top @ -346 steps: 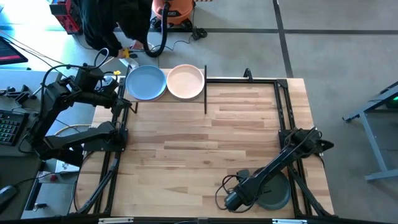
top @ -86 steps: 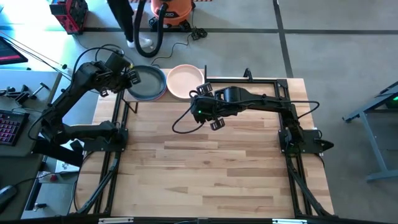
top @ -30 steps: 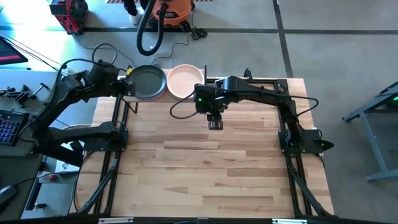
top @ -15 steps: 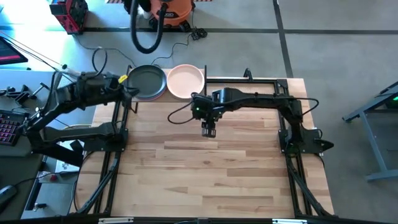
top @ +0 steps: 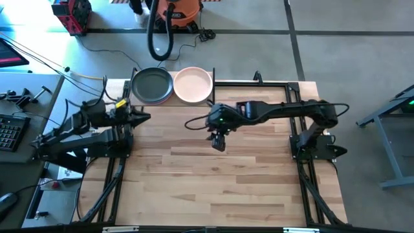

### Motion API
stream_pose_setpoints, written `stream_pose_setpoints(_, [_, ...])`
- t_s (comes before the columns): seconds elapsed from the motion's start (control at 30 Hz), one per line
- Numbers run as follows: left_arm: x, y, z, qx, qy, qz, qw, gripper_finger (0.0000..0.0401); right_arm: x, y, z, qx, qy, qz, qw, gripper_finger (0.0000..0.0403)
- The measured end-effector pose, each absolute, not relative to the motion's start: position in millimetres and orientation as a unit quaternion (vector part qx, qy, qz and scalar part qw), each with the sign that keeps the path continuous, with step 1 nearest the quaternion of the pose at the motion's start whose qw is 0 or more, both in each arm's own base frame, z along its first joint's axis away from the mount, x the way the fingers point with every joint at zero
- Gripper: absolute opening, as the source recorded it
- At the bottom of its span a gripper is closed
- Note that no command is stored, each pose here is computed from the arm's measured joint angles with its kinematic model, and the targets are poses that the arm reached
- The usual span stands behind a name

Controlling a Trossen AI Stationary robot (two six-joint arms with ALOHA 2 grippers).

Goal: Place and stack plates onto a shelf
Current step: Return to Home Position

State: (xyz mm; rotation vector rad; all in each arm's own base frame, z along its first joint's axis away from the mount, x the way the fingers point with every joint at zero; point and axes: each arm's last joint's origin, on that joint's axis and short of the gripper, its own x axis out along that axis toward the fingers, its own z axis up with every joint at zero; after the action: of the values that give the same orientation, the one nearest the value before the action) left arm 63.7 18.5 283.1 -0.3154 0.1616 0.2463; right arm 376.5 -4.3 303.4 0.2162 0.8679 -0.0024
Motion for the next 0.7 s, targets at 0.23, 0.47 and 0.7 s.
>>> stream_pose_setpoints(0.23, [61.1,16.3,248.2,-0.104,0.017,0.096,0.990,0.0030,349.3,-6.3,297.5,0.164,0.333,-0.001,0.929,0.0165])
stream_pose_setpoints(0.47, [71.6,19.4,220.6,-0.080,0.019,0.091,0.992,0.0030,323.5,-5.7,296.2,0.180,0.259,-0.002,0.949,0.0165])
stream_pose_setpoints(0.7, [82.7,23.2,197.6,-0.063,0.009,0.090,0.994,0.0030,304.6,-8.1,284.9,0.202,0.209,-0.023,0.956,0.0165])
